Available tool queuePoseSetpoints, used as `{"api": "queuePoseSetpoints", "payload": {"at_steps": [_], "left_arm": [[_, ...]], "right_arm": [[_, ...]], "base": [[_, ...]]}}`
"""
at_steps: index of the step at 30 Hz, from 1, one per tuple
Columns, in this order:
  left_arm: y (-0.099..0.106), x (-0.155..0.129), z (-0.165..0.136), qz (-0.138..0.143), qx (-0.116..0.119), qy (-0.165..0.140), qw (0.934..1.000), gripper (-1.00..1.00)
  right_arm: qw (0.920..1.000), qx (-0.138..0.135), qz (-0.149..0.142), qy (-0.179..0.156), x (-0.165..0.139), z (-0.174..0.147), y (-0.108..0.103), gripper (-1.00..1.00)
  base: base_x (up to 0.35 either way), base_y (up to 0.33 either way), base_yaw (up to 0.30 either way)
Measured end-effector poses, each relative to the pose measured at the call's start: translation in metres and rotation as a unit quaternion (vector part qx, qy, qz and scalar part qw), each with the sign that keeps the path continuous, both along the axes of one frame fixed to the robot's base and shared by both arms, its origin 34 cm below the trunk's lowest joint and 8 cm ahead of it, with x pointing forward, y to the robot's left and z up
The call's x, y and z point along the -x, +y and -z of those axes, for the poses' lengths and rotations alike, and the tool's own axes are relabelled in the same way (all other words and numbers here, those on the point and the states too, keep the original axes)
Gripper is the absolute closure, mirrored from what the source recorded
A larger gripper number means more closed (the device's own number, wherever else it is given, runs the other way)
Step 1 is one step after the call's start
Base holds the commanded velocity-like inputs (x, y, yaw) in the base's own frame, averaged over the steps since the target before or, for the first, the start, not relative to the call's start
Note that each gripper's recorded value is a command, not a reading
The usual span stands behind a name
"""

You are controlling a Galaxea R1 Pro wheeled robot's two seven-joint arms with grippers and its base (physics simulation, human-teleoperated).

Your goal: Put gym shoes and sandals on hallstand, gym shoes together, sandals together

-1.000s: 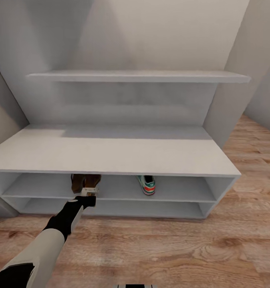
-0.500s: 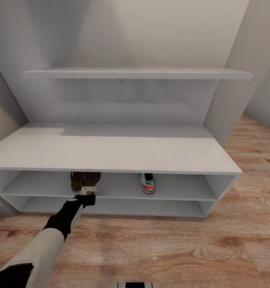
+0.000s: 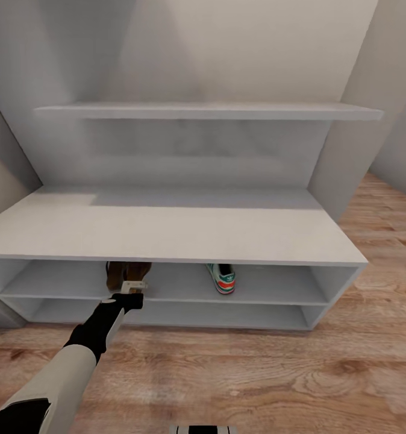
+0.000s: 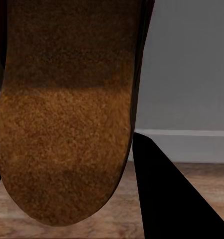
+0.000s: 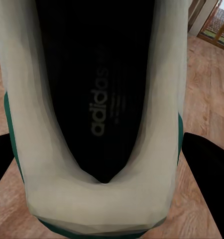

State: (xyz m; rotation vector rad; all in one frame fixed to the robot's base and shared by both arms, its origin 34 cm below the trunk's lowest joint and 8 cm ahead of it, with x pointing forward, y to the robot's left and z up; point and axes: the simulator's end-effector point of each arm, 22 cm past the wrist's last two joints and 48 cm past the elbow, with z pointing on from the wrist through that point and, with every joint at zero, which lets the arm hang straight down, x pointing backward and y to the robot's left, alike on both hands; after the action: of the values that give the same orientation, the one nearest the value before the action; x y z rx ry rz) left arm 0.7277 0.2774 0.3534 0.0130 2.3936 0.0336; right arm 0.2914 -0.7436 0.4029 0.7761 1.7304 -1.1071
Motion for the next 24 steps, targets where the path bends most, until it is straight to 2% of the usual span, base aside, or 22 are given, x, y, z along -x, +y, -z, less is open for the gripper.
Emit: {"api": "queuePoseSetpoints", "payload": {"at_steps": [9, 14, 24], "left_arm": [[0.0001, 0.0001, 0.0003, 0.0, 0.0, 0.001, 1.0, 1.0], [-0.0006, 0.0003, 0.0002, 0.0, 0.0, 0.001, 1.0, 1.0], [-0.0008, 0.0001, 0.0, 0.0, 0.001, 0.001, 1.0, 1.0]], "right_arm": [[1.0, 0.0, 0.0, 0.0, 0.0, 0.0, -0.0001, 1.0], [1.0, 0.0, 0.0, 0.0, -0.0001, -0.0001, 0.0, 1.0], [1.0, 0.0, 0.0, 0.0, 0.0, -0.0001, -0.0001, 1.0]], "base": [[0.038, 0.008, 0.0], [0.205, 0.0, 0.0], [0.072, 0.0, 0.0]]}}
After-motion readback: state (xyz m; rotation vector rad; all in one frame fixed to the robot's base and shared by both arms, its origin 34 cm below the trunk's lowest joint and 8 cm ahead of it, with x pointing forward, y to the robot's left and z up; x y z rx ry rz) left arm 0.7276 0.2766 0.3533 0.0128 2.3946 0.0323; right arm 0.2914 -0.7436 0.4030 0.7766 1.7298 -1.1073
